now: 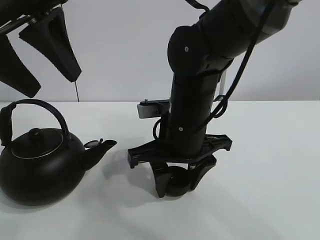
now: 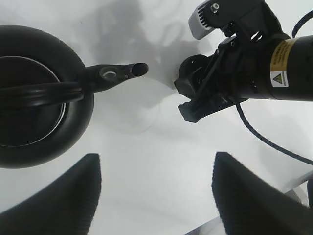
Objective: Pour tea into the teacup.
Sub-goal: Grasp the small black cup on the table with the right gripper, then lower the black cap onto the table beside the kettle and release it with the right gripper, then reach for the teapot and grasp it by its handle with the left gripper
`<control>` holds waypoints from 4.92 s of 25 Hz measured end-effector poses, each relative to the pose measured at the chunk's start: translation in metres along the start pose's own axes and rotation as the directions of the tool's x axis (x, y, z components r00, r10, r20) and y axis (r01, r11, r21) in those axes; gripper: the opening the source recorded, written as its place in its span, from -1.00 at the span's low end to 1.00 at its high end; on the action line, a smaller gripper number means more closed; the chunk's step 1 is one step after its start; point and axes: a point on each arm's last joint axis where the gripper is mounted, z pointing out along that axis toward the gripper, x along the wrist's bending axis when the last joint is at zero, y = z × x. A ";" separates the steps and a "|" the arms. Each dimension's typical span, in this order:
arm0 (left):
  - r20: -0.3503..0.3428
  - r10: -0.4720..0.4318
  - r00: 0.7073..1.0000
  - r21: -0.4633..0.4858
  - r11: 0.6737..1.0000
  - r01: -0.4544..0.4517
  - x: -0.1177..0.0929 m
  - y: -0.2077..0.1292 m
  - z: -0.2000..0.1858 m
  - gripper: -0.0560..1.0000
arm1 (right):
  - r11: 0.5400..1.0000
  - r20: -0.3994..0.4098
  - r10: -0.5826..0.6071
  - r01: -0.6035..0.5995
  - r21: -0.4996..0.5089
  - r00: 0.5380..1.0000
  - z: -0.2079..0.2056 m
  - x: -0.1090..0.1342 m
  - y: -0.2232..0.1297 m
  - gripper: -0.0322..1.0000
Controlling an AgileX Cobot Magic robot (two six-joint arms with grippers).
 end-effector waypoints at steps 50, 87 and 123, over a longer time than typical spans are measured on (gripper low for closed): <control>0.000 0.000 1.000 0.000 1.000 0.000 0.000 0.000 0.000 0.01 | 0.997 -0.018 0.063 -0.063 0.035 0.998 -0.004 0.009 0.025 0.04; 0.000 0.000 1.000 0.000 1.000 0.000 0.000 0.000 0.000 0.01 | 0.941 -0.073 0.099 -0.118 -0.319 0.992 -0.219 -0.076 -0.092 0.04; -0.010 0.006 1.000 -0.083 0.997 -0.007 0.001 0.008 0.000 0.01 | 0.939 -0.076 0.097 -0.117 -0.325 0.992 -0.218 -0.076 -0.092 0.04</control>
